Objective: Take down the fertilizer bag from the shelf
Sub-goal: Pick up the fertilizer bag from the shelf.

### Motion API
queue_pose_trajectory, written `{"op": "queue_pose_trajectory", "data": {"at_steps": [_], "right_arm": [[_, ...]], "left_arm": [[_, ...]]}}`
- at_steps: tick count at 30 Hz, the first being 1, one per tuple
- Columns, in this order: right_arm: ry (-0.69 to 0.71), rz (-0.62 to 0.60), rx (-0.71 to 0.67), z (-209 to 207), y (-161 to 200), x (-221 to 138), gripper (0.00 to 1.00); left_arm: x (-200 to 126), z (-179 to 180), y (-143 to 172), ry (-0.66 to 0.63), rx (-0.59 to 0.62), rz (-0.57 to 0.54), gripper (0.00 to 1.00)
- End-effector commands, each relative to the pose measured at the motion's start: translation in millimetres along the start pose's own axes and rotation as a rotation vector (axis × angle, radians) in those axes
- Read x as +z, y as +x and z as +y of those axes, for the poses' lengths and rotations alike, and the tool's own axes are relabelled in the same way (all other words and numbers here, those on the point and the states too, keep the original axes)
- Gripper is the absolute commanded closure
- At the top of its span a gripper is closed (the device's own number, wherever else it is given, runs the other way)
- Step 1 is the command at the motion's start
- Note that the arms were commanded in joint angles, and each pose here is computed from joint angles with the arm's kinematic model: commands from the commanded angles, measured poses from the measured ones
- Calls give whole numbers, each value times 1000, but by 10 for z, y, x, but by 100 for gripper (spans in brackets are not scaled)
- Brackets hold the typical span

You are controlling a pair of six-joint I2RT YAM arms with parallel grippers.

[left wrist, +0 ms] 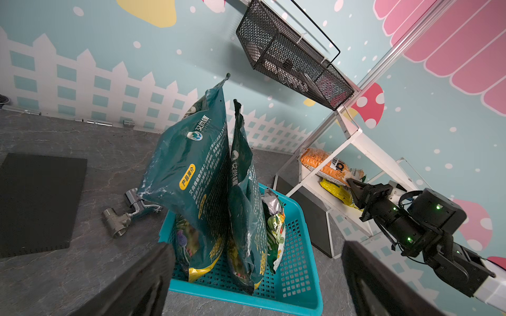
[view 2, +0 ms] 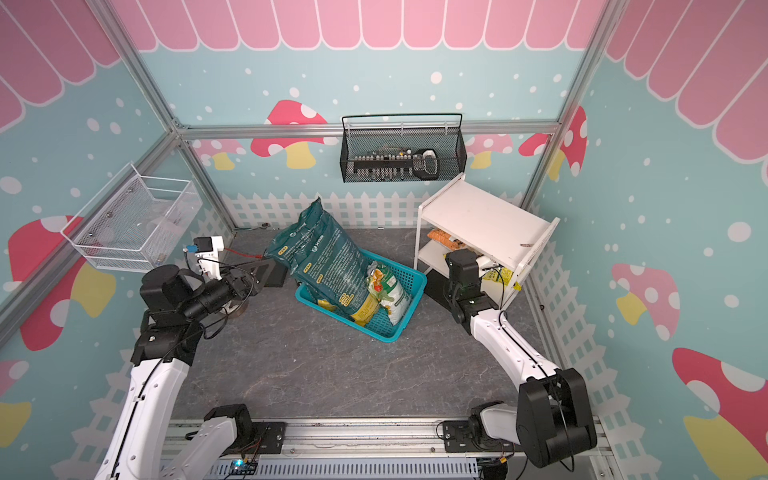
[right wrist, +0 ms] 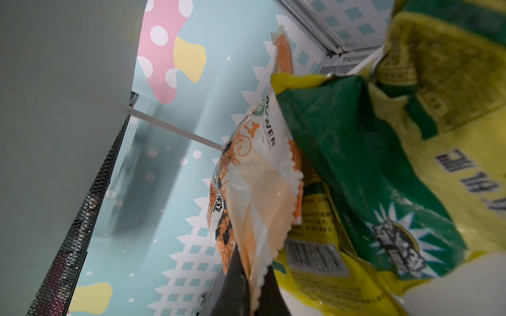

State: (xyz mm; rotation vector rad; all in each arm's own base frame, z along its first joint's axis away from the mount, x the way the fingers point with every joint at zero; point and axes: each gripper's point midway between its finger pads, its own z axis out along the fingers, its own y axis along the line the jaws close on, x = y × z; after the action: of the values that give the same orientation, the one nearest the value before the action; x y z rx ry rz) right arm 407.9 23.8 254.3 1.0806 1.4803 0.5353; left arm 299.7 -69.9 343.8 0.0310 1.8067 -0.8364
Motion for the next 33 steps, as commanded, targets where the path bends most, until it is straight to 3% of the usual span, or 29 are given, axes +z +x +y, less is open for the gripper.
{"op": "queue_pose_trajectory", "data": {"at_steps": [1,11,22,33], "right_arm": [[-167,-74,-28,373,-280,-202,100],[-335,-58,-80,742,-366,-430,100],[-407,-125,-129,957,-632,-709,100],[-392,-153,-181,618,-549,-764,100]], "left_arm": [[-50,-100,-87,8,45,-18,1],[-50,-96,-88,6,44,-19,1],[-53,-97,-90,6,45,-20,0],[-50,-98,-88,7,45,-19,1]]}}
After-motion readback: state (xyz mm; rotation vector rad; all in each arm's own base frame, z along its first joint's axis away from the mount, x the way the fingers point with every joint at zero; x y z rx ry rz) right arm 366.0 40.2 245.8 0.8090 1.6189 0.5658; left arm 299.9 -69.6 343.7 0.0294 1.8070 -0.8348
